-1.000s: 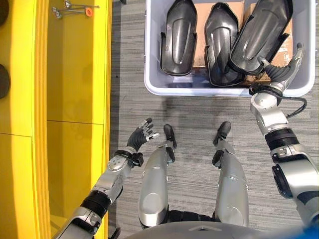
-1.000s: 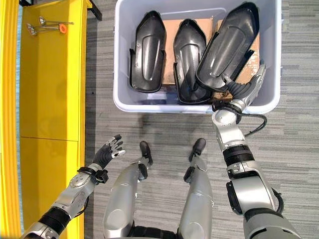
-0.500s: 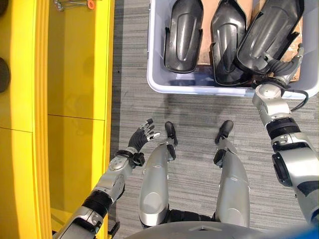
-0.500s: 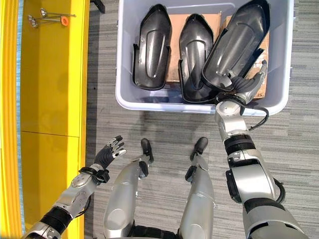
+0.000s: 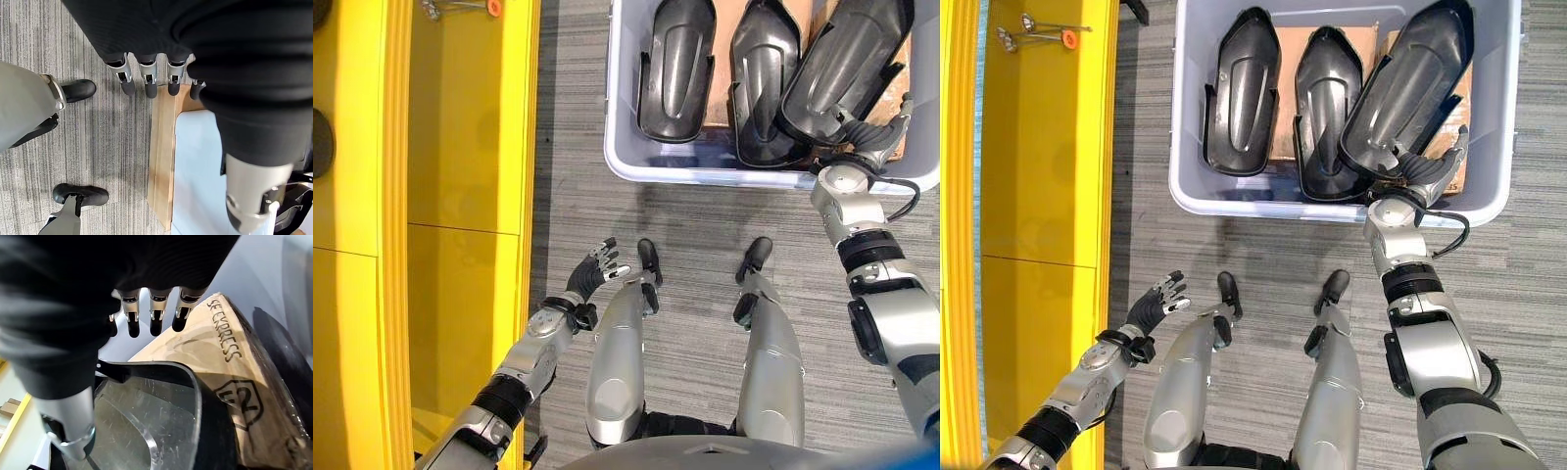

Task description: Move parts from the plastic box to the shelf.

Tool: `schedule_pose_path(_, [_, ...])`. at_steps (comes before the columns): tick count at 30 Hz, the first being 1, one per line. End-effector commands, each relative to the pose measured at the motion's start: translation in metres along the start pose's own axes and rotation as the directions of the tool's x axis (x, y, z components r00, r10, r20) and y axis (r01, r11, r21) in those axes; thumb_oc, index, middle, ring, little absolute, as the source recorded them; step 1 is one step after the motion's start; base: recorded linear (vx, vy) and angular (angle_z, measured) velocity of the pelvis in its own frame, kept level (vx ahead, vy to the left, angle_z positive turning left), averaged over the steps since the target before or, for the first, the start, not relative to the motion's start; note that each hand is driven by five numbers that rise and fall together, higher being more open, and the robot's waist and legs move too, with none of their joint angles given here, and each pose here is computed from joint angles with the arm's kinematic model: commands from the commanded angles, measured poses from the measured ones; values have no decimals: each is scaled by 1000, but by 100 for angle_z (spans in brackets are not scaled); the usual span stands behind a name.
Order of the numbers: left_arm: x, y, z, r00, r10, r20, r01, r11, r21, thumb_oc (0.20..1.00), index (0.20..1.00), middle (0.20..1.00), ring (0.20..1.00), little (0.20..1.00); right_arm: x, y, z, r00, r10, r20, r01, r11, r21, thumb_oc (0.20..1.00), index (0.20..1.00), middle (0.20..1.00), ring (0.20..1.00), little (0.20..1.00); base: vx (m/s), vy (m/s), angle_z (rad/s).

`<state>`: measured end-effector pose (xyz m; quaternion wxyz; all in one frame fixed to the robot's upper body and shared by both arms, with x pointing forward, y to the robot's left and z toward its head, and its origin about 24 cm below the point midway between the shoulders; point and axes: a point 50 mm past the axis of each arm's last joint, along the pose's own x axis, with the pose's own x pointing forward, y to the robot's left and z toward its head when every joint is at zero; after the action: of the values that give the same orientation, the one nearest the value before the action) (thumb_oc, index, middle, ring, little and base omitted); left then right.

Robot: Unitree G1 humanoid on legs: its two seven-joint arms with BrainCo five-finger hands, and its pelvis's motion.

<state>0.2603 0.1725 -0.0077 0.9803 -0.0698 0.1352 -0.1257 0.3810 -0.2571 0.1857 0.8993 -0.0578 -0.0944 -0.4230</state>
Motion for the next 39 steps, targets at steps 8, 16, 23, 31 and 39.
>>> schedule_pose_path(8, [-5,-8,1,998,-55,10,55,998,26,1000,1000,1000,1000,1000,20,-7,12,999,45,-8,-45,993,-109,1000,1000,1000,1000,1000,48,17,3])
schedule_pose_path(16, [-7,-7,-2,997,-83,-10,83,992,91,1000,1000,1000,1000,1000,29,-15,3,999,38,-26,-45,933,-358,1000,1000,1000,1000,1000,18,13,3])
schedule_pose_path(23, [-5,-7,3,996,-86,1,86,992,89,1000,1000,1000,1000,1000,33,-27,-13,992,-31,-124,-39,850,-525,1000,1000,1000,1000,1000,3,4,1])
schedule_pose_path(31, [-4,-8,10,995,-99,21,97,992,78,1000,1000,1000,1000,1000,34,-39,-28,965,-88,-248,-83,793,-604,1000,1000,1000,1000,1000,14,29,4])
schedule_pose_path(39, [1,-13,16,995,-96,39,93,993,73,1000,1000,1000,1000,1000,34,-47,-44,916,-74,-395,-189,788,-586,300,300,300,300,300,14,40,6])
